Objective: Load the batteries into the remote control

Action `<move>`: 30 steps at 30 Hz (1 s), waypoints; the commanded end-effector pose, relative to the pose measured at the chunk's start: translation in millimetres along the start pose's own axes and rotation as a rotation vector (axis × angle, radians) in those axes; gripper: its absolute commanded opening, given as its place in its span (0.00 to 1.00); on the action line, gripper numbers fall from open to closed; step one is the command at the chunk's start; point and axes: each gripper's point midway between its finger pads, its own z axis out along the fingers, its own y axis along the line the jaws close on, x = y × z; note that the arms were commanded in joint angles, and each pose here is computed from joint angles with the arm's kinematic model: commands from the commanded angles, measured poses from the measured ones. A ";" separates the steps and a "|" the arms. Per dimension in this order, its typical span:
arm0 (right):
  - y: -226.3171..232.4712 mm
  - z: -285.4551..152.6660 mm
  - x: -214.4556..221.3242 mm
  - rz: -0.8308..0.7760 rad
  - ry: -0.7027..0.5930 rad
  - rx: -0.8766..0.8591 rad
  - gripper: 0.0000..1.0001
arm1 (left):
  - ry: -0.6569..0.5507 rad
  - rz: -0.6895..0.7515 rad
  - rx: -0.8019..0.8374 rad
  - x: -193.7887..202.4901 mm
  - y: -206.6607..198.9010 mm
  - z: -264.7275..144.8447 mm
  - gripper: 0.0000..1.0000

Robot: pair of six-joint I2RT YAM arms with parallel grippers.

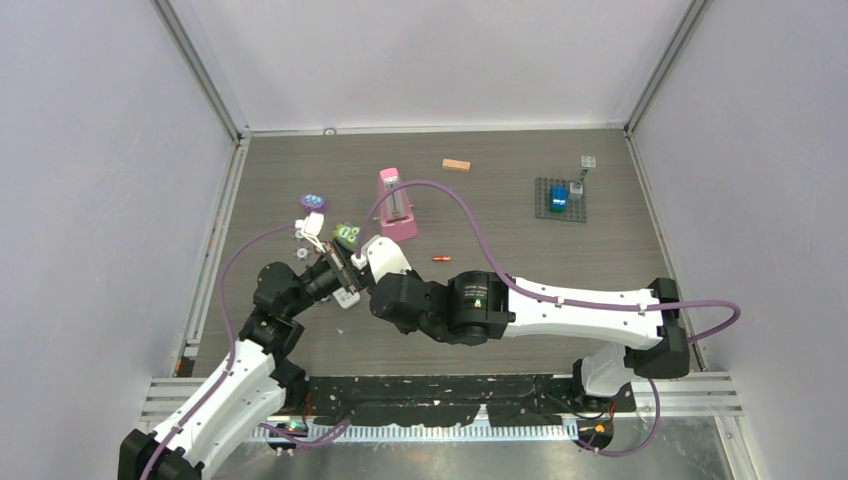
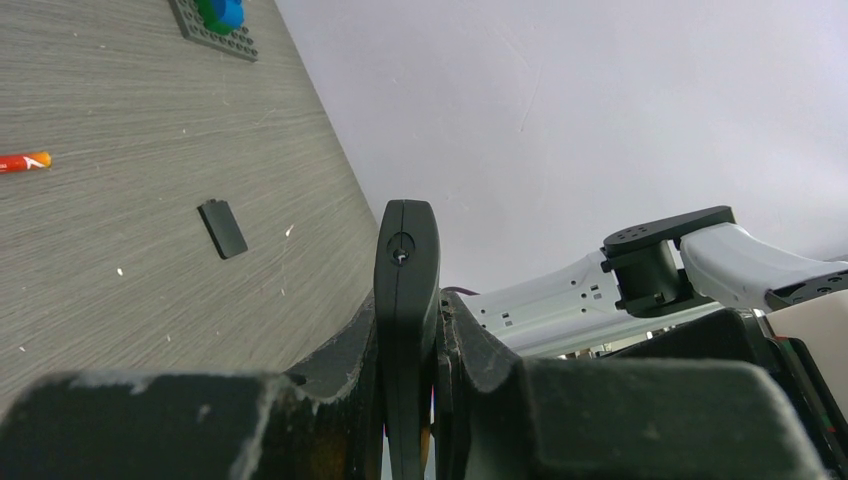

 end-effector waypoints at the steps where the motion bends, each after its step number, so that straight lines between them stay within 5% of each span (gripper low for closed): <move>1: -7.9 -8.1 -12.7 0.043 -0.054 0.017 0.31 | -0.020 0.053 0.048 -9.5 -19.8 1.0 0.00; 7: -8.8 -1.5 -7.3 0.040 -0.031 0.029 0.16 | -0.014 0.055 0.057 -8.7 -22.4 0.4 0.00; 20: -2.8 14.4 4.5 0.014 0.019 0.038 0.28 | -0.014 0.055 0.076 -10.1 -29.6 0.0 0.00; 30: -14.5 24.3 16.6 0.011 0.044 0.100 0.10 | -0.009 0.057 0.095 -10.1 -37.0 -1.8 0.00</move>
